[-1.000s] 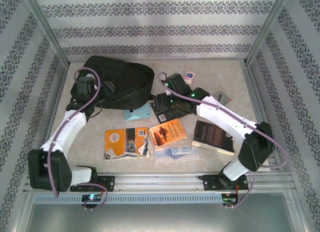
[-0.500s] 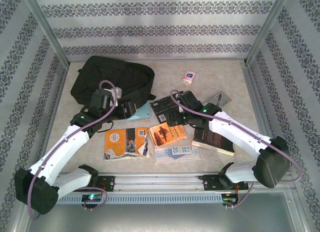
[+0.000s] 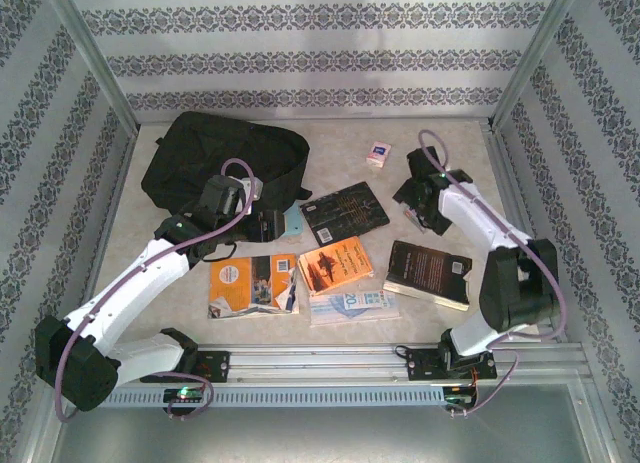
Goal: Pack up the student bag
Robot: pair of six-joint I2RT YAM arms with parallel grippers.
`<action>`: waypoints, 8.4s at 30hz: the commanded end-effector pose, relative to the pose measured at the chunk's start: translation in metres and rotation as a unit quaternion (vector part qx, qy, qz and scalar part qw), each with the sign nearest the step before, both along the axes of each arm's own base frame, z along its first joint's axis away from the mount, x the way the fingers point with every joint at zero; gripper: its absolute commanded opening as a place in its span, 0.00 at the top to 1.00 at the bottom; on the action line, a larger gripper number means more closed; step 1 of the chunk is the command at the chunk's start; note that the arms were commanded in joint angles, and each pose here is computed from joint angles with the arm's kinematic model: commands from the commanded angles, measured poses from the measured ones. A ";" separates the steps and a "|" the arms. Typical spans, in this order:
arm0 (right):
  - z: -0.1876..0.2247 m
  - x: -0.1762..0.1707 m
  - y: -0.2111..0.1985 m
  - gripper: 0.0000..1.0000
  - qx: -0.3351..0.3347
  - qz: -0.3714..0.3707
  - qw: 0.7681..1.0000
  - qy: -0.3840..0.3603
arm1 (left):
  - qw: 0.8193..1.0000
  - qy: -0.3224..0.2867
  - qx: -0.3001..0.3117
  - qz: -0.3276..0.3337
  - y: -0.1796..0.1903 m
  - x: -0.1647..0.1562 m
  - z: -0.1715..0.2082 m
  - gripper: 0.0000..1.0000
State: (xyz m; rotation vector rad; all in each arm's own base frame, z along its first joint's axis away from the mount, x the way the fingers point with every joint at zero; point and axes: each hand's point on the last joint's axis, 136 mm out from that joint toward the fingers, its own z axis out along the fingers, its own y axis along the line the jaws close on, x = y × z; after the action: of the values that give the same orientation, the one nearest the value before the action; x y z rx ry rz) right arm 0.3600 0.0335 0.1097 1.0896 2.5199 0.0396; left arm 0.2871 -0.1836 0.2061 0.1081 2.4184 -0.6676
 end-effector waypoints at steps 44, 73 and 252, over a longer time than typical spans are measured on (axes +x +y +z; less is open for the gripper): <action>-0.082 0.037 -0.045 0.02 0.012 -0.114 0.986 0.119 | 0.998 -0.048 -0.034 0.002 0.013 0.008 0.020 0.24; 0.014 0.057 0.011 0.19 -0.046 0.089 0.994 -0.037 | 0.997 -0.039 -0.062 0.037 0.015 0.023 0.021 0.24; 0.099 -0.077 0.129 0.60 0.316 0.258 0.829 -0.383 | 0.997 0.046 0.048 0.033 0.013 0.223 -0.053 0.37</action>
State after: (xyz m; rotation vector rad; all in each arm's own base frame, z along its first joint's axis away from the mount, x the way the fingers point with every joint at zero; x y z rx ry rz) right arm 0.2839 0.1597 0.1936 0.4342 2.0184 1.2400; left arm 0.5084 -0.1743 0.1624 0.0439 2.4957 -0.5625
